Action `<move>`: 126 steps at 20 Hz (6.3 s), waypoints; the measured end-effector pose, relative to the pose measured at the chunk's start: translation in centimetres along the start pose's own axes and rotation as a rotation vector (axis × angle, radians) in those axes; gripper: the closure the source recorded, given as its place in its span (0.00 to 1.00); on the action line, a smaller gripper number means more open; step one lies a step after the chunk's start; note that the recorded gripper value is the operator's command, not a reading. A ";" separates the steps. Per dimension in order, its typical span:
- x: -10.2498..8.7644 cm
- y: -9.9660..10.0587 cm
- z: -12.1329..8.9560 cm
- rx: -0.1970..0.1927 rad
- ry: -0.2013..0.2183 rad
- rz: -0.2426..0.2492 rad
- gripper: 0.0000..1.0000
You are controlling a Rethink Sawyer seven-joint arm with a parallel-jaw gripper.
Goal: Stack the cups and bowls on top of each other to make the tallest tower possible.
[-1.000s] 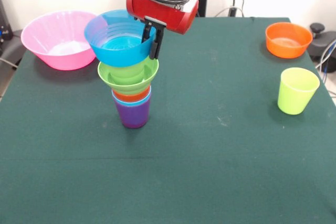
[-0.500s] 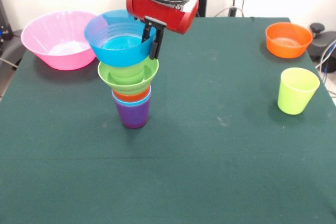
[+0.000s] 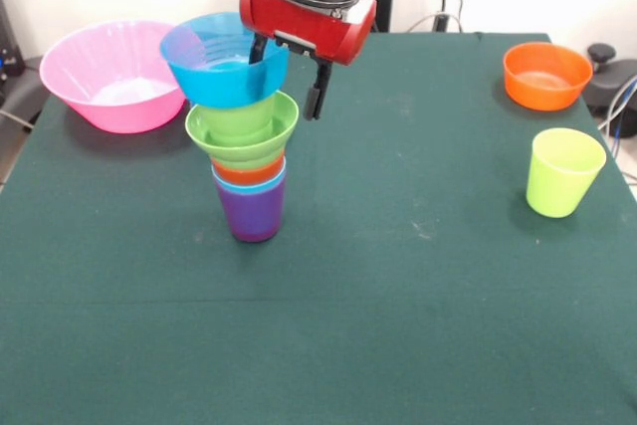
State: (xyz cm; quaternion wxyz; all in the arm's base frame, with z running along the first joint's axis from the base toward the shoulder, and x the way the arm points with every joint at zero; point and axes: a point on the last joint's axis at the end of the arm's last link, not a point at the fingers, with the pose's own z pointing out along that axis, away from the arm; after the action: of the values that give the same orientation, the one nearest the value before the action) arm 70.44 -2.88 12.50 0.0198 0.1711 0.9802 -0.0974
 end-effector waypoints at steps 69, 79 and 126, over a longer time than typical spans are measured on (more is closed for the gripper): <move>1.7 0.4 -3.5 0.065 0.159 -0.012 0.00; 0.8 0.1 -5.6 0.095 0.217 0.001 0.00; 5.6 14.7 -1.2 0.095 0.313 -0.075 0.00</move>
State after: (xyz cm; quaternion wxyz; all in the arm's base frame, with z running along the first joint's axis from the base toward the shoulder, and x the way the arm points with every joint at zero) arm 70.21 12.80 10.58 -0.1448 0.1484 0.9713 -0.1163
